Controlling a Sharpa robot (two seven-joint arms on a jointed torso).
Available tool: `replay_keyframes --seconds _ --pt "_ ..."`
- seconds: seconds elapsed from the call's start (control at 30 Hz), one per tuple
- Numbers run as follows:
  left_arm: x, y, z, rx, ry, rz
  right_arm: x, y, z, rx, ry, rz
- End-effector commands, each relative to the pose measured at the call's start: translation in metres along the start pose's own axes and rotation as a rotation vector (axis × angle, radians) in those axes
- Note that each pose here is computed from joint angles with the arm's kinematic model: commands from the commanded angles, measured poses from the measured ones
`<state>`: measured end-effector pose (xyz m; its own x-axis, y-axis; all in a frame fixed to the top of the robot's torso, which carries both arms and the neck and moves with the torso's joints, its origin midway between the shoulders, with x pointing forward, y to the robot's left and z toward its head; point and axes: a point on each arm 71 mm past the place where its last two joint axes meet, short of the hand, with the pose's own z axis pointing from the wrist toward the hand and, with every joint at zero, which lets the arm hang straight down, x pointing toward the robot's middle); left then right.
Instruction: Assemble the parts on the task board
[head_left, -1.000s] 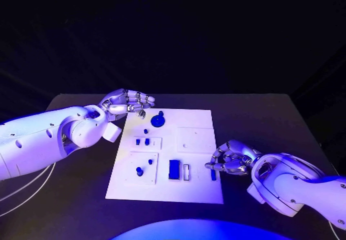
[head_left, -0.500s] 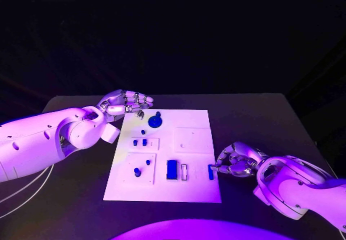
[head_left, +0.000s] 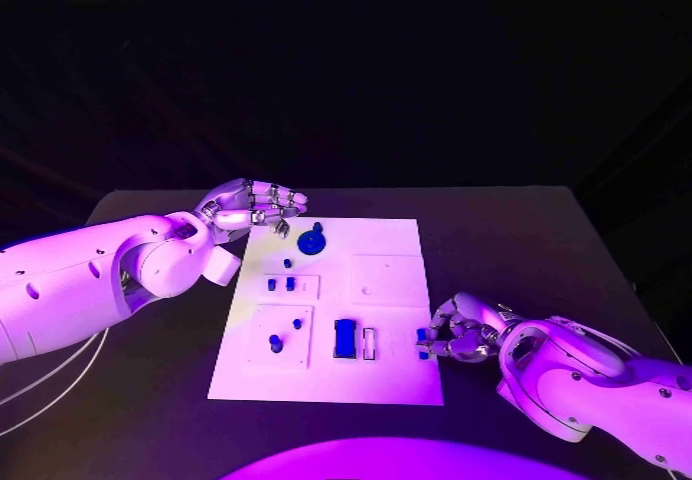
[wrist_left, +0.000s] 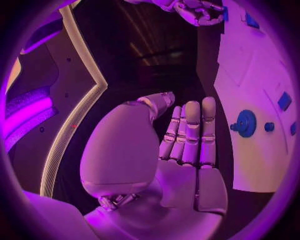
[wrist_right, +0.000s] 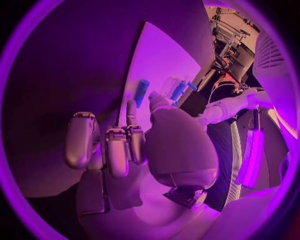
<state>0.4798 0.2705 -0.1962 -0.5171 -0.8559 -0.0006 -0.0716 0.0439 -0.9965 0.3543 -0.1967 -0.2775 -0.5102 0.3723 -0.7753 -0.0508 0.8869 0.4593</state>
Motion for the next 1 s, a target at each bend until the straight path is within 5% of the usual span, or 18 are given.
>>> replay_keyframes --seconds 0.03,1.0 --pt "0.0016 -0.001 0.0002 0.013 0.007 -0.01 0.003 -0.001 0.002 0.012 0.013 -0.071" --pt "0.0011 -0.0004 -0.0006 0.001 0.006 -0.016 0.017 0.0 0.012 0.045 0.067 -0.192"
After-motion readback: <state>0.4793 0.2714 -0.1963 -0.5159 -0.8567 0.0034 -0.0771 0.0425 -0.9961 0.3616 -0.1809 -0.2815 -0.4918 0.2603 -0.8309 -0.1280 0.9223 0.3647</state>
